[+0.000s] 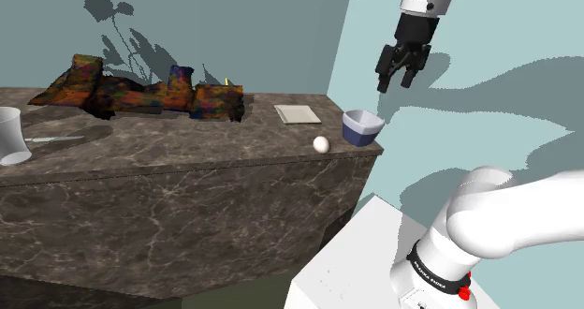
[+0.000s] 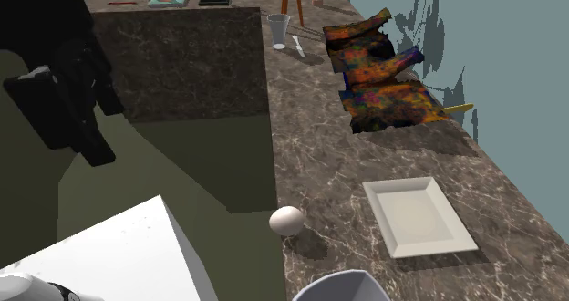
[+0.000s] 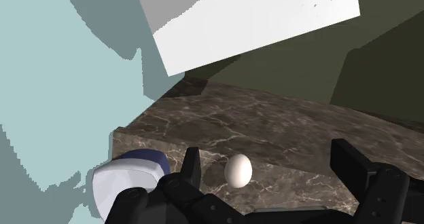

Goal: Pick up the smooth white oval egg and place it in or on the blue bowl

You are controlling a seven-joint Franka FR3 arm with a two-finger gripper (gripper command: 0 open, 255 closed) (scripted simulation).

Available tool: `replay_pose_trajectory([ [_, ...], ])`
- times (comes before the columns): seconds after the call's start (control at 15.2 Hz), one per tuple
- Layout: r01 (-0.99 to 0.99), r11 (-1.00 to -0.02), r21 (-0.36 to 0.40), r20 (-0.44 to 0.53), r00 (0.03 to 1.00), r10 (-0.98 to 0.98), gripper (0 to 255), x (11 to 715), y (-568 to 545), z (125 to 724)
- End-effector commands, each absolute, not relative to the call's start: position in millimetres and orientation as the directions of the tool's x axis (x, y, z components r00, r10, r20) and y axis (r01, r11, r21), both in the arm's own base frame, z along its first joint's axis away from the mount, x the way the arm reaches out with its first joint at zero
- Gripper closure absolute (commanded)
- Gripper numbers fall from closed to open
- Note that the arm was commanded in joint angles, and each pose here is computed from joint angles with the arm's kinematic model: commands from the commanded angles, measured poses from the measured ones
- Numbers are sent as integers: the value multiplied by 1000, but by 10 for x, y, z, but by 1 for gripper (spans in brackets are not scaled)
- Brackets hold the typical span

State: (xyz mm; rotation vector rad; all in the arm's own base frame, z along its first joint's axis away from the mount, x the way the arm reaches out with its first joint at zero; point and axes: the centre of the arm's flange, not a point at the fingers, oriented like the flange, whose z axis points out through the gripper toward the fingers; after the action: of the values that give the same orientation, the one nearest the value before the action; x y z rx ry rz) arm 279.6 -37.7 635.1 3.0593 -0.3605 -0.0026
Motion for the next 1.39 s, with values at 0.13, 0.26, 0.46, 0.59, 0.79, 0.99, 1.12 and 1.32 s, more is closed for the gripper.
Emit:
replay_pose_trajectory([
  [0.13,-224,-972,70,0,975,-224,0,2970,-412,6149],
  [0.26,-215,-973,80,-5,976,-216,0,3144,-447,5946],
  [0.46,-202,-975,94,-13,979,-204,0,3402,-501,5640],
  [0.59,-193,-976,103,-18,980,-196,0,3573,-537,5435],
  [0.79,-180,-977,117,-26,983,-184,0,3826,-592,5125],
  [0.99,-166,-977,131,-35,984,-172,0,4078,-647,4814],
  [1.12,-157,-978,140,-41,986,-164,0,4243,-685,4605],
  [1.32,-143,-978,154,-49,987,-153,0,4490,-741,4290],
])
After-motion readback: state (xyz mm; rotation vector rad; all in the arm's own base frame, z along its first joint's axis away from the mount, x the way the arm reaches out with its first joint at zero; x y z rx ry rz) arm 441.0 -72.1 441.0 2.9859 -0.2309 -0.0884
